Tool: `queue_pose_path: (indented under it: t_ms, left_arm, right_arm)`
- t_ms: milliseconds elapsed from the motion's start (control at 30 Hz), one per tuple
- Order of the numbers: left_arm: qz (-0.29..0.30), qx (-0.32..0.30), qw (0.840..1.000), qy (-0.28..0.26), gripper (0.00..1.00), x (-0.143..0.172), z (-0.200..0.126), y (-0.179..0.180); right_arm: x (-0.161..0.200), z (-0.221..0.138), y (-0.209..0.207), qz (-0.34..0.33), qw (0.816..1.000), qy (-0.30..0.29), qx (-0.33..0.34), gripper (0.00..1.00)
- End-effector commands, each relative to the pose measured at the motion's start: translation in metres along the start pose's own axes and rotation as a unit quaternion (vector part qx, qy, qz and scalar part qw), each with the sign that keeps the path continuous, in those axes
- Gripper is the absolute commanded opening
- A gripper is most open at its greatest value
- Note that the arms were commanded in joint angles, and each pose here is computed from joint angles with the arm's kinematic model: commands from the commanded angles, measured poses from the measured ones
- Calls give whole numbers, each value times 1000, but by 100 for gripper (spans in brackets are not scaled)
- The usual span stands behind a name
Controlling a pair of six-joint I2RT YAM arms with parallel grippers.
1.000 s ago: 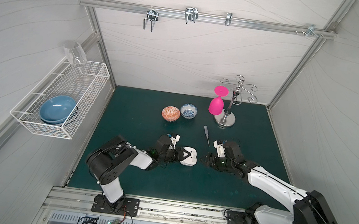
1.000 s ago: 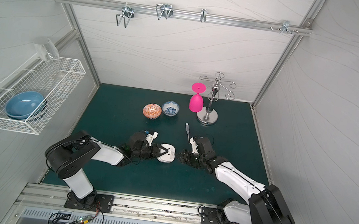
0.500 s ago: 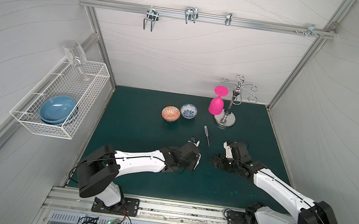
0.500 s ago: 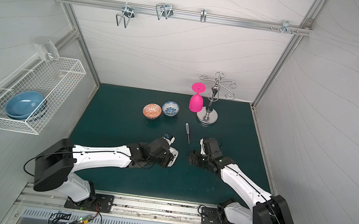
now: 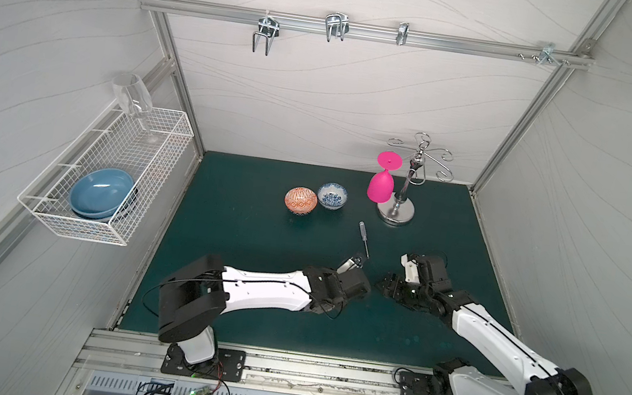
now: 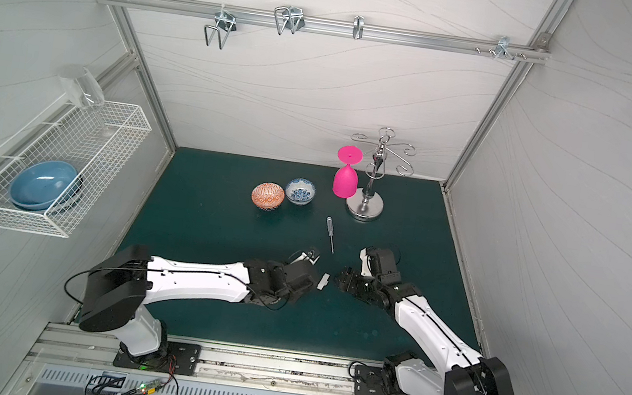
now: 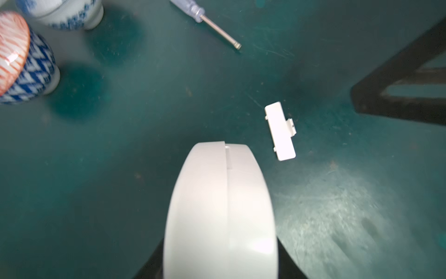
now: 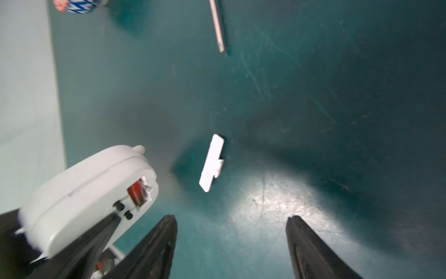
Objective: Remove the battery from the alarm
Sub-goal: Remove the cover from the alarm, then place the alarm at the center of the board.
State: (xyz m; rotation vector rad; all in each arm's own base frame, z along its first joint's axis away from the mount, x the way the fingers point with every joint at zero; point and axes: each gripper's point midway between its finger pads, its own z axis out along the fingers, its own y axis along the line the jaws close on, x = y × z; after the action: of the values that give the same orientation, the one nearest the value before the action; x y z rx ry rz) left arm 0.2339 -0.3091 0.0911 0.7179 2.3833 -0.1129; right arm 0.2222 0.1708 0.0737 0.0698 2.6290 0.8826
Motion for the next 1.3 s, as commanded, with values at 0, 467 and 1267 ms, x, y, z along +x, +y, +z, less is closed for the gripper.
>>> queue_pose_path:
  t_ms: [0,467,1267]
  left_arm:
    - [-129,140,981,-41,22,-30,-18,-2]
    - [-389,406,827,18,24,-24,25,9]
    - [-406,236,876,106,51,89,3,65]
  right_arm:
    - [-4,-6,33,-13,996,-4,-90,78]
    - [11,15,65,-31,986,69,-146,78]
    - [-25,72,91,-260,955,132,-61,85]
